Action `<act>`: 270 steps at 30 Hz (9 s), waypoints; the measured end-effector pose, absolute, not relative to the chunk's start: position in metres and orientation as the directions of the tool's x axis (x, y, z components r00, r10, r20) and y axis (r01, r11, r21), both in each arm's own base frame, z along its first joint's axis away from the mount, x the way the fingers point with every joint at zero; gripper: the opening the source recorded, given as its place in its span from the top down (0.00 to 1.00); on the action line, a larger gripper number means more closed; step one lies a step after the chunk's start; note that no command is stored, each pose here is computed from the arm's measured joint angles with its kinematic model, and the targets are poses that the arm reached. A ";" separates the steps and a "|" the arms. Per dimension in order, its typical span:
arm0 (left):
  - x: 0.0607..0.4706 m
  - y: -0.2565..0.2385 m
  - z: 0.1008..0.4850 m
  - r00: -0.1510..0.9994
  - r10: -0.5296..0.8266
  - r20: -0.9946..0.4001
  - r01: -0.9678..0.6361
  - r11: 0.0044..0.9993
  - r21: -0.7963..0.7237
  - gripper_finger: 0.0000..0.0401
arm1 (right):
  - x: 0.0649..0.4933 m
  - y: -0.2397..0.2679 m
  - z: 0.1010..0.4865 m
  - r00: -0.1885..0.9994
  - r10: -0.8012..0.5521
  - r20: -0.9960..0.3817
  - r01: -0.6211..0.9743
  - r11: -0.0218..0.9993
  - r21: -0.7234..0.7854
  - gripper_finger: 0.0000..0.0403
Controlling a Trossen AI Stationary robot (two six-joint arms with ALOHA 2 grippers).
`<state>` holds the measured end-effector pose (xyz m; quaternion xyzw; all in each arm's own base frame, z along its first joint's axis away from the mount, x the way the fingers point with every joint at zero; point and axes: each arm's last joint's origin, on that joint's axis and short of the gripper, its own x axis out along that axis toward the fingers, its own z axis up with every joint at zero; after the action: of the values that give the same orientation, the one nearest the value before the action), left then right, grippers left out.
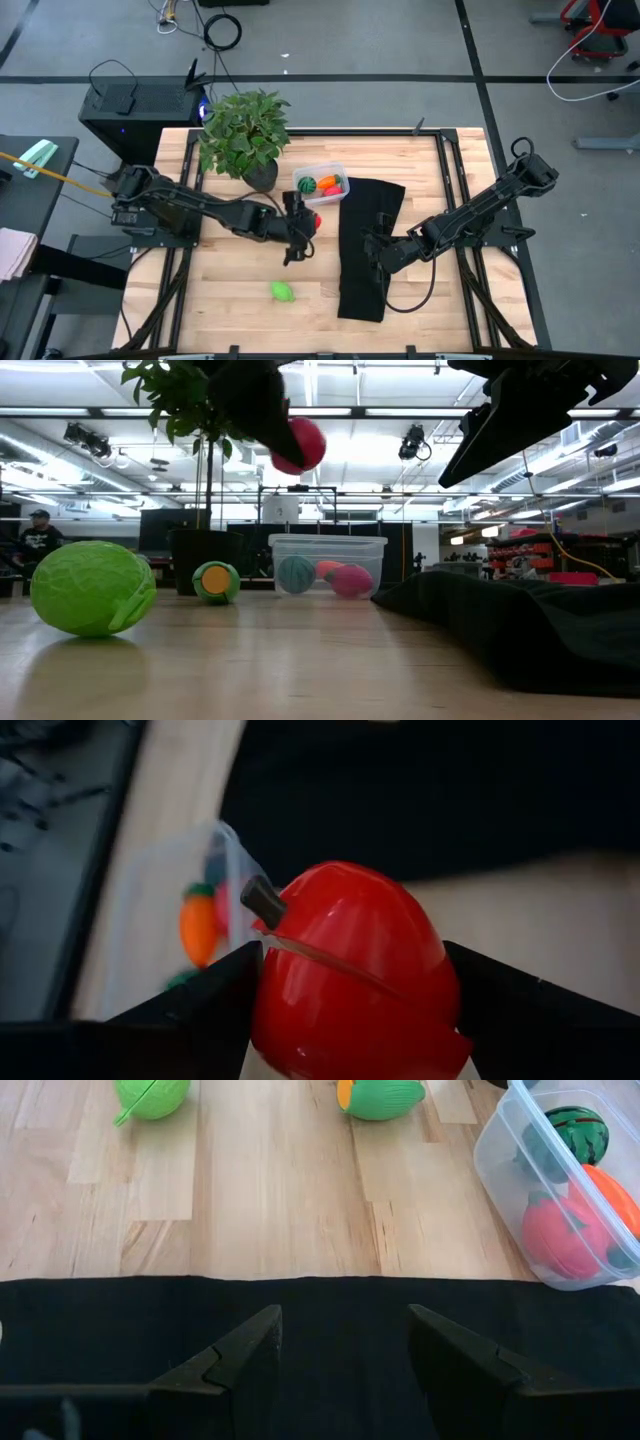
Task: Pick and placing Produce into tupperware
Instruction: Put the red apple into the transparent bin, then put the green melon into the transparent bin
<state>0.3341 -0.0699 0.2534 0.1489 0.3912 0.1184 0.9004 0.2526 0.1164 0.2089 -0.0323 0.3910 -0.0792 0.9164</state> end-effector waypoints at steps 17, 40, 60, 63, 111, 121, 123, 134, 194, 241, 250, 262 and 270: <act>0.375 -0.065 0.219 0.717 0.416 -0.559 -0.083 0.848 0.524 0.26 | 0.253 0.116 0.209 0.681 -0.171 -0.712 0.120 0.985 -0.121 0.45; 0.414 -0.042 0.219 0.560 0.754 -0.343 -0.446 0.624 0.642 0.26 | 0.253 0.117 0.209 0.684 -0.170 -0.710 0.121 0.985 -0.119 0.45; 0.422 -0.020 0.182 0.423 0.849 -0.316 -0.615 0.525 0.588 0.26 | 0.253 0.117 0.209 0.686 -0.168 -0.708 0.123 0.986 -0.115 0.45; 0.423 -0.015 0.183 0.409 0.860 -0.306 -0.657 0.510 0.555 0.26 | 0.253 0.117 0.209 0.686 -0.168 -0.708 0.123 0.986 -0.115 0.45; 0.421 -0.006 0.177 0.434 0.803 -0.409 -0.705 0.585 0.400 0.29 | 0.253 0.118 0.209 0.681 -0.140 -0.719 0.120 0.990 -0.079 0.45; 0.423 0.002 0.175 0.470 0.749 -0.466 -0.657 0.650 0.383 0.21 | 0.253 0.118 0.209 0.680 -0.136 -0.720 0.117 0.990 -0.076 0.45; 0.423 0.004 0.176 0.470 0.750 -0.466 -0.648 0.651 0.395 0.17 | 0.253 0.118 0.209 0.679 -0.131 -0.722 0.114 0.991 -0.073 0.45; 0.425 0.011 0.178 0.484 0.742 -0.464 -0.659 0.658 0.364 0.04 | 0.253 0.118 0.209 0.679 -0.130 -0.723 0.113 0.991 -0.072 0.45; 0.302 -0.206 0.227 0.484 -0.042 -0.874 0.342 0.928 0.145 0.08 | 0.251 0.117 0.208 0.666 -0.132 -0.734 0.129 0.990 -0.061 0.45; 0.314 -0.198 0.159 0.262 0.063 -0.963 0.425 0.888 0.174 0.08 | 0.252 0.118 0.208 0.673 -0.126 -0.729 0.128 0.990 -0.053 0.45; 0.309 -0.194 0.148 0.230 0.042 -0.972 0.407 0.903 0.136 0.08 | 0.252 0.118 0.208 0.673 -0.126 -0.729 0.128 0.990 -0.053 0.45; 0.309 -0.194 0.148 0.231 0.041 -0.972 0.404 0.905 0.134 0.11 | 0.252 0.118 0.208 0.673 -0.126 -0.729 0.128 0.990 -0.053 0.45; 0.309 -0.194 0.148 0.234 0.043 -0.971 0.402 0.905 0.137 0.22 | 0.252 0.118 0.208 0.673 -0.126 -0.729 0.128 0.990 -0.053 0.45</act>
<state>0.3091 -0.1944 0.1482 0.1831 0.6077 -0.1178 0.7638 0.2521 0.1178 0.2084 0.0012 0.3986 -0.0693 0.9145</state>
